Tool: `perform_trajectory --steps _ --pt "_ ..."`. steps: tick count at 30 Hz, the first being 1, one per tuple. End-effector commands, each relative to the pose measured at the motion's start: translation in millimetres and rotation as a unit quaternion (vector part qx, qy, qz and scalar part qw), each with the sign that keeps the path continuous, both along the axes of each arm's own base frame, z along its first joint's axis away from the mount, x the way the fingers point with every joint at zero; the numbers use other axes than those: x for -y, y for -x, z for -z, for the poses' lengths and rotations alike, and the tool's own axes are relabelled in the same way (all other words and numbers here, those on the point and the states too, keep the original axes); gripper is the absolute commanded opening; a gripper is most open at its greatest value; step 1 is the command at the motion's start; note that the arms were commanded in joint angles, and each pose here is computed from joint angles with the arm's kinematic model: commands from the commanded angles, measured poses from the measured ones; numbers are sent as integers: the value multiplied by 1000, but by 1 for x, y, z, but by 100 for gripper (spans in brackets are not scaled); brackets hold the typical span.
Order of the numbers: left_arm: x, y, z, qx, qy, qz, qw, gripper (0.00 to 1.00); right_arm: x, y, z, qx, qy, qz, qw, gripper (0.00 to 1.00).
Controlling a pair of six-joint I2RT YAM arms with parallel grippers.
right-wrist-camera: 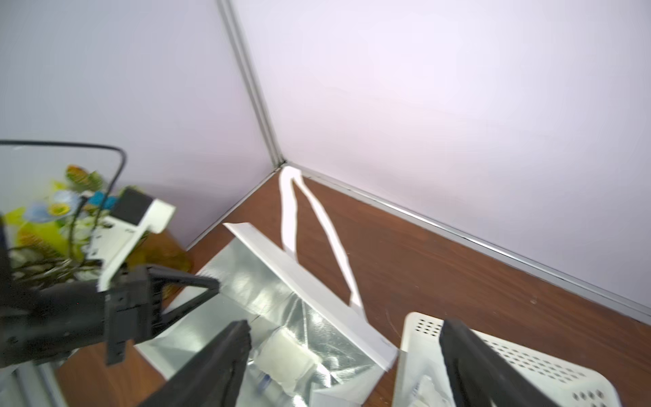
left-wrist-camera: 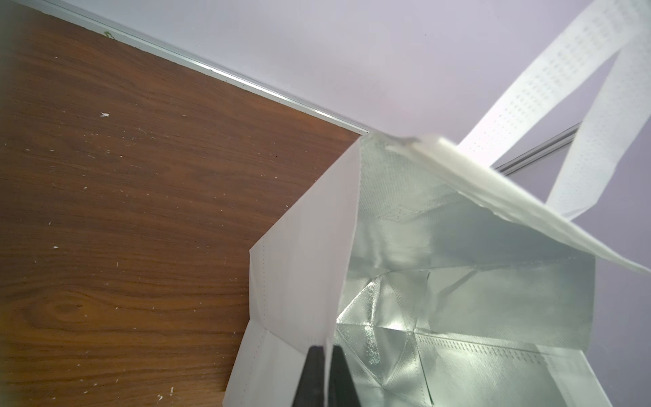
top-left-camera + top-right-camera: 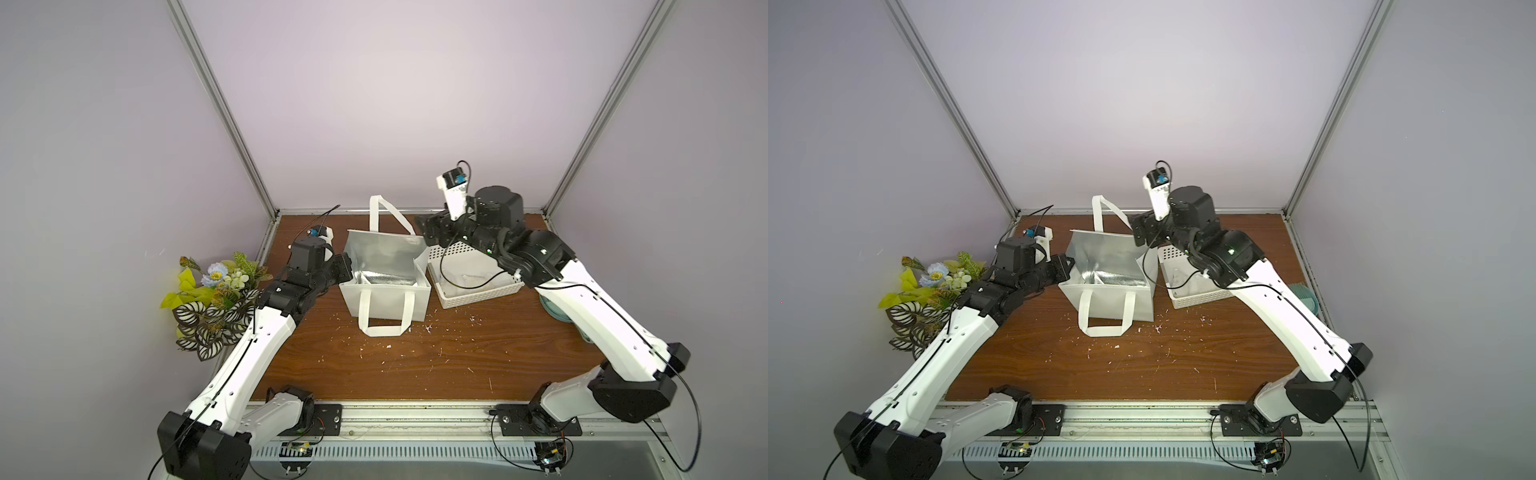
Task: Place the ice pack in the delivery bag
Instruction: Pick up the ice pack from the bin.
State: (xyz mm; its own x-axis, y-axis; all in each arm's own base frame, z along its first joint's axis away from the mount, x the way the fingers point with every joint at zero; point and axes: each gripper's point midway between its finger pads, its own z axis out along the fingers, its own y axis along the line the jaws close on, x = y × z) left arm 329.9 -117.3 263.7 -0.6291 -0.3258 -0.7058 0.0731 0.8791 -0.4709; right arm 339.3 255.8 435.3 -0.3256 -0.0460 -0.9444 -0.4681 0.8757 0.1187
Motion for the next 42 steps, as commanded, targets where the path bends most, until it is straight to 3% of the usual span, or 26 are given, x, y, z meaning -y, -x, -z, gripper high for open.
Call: perform_trajectory --steps 1,7,14,22,38,42 --pt "0 -3 -12 20 0 -4 1000 0 45 -29 55 -71 -15 85 994 91" --pt "1 -3 -15 22 1 0 1000 1 95 -54 150 -177 -33 152 972 89" --pt "1 -1 -16 23 0 2 1000 1 69 -71 233 -265 -12 109 958 87" --pt "-1 0 -16 23 -4 -2 1000 1 58 -72 314 -364 47 96 925 87" --pt "-2 0 -17 24 -6 -4 1000 1 40 -63 395 -426 130 79 892 88" --pt "-3 0 -18 26 -7 -4 1000 1 35 -57 406 -432 143 76 887 76"
